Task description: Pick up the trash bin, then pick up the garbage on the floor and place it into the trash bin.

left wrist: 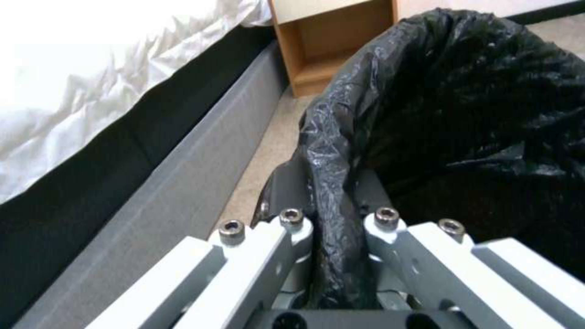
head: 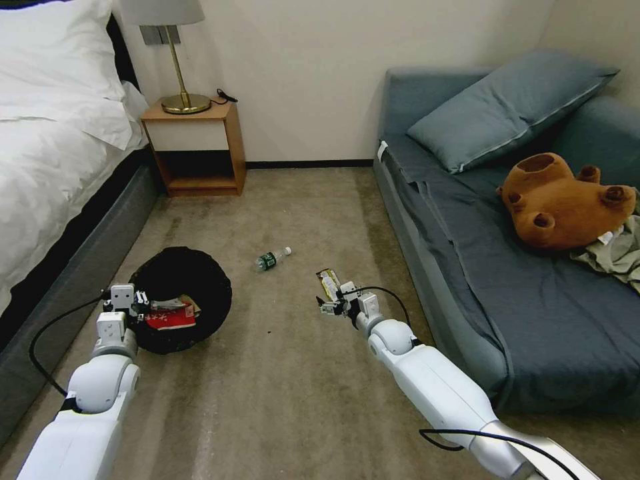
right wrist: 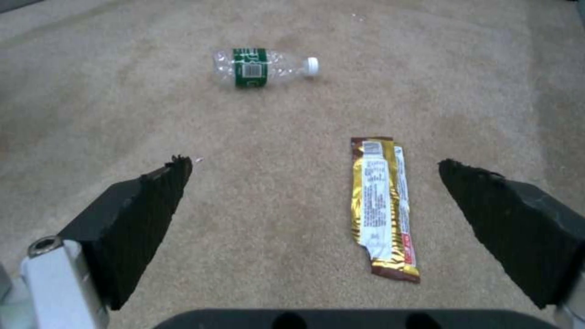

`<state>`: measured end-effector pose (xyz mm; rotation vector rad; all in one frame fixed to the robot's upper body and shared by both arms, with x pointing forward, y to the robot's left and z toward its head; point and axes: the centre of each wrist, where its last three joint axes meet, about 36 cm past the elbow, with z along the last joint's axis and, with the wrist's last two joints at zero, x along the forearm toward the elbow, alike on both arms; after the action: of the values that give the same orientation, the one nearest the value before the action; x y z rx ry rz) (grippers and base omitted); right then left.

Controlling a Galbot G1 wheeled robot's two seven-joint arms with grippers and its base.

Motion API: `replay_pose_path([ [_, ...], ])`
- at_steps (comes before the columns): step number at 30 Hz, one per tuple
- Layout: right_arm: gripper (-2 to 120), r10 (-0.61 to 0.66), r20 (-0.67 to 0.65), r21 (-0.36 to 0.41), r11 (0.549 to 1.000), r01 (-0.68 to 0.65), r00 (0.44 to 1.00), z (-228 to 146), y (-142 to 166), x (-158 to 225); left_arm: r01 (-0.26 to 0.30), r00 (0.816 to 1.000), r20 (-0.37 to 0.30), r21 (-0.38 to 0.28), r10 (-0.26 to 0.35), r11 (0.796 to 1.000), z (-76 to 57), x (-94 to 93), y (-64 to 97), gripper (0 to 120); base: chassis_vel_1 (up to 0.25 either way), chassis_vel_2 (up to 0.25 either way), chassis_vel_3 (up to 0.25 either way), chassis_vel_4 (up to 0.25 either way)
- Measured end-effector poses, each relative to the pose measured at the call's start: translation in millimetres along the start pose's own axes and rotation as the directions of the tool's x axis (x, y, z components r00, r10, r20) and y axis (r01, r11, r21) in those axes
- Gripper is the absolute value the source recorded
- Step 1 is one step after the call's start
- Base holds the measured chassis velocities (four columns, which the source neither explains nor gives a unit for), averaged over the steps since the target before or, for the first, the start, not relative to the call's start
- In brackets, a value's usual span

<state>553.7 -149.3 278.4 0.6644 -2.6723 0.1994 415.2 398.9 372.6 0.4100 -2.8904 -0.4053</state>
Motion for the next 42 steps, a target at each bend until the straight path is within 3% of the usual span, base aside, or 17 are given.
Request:
replay_pose_path([
  [7, 100, 0.012, -0.002, -0.007, 1.0, -0.012, 1.0, 6.1, -2.5, -2.7, 0.002, 1.0, -0.013, -0.002, -0.002, 1.0, 10.3, 5.3, 2.0, 4, -0.015, 0.013, 0.015, -0.015],
  [29, 100, 0.018, -0.018, 0.012, 1.0, -0.018, 1.0, 9.8, -3.9, -5.4, -0.015, 1.0, 0.001, -0.002, 0.015, 1.0, 3.7, 16.1, -2.1, 4, -0.088, 0.078, 0.08, -0.09],
  [42, 100, 0.01, -0.028, 0.028, 1.0, -0.009, 1.0, 12.5, 3.8, -10.4, -0.011, 1.0, -0.012, -0.004, 0.011, 1.0, 12.3, 24.6, 3.7, 4, -0.112, 0.12, 0.11, -0.106],
])
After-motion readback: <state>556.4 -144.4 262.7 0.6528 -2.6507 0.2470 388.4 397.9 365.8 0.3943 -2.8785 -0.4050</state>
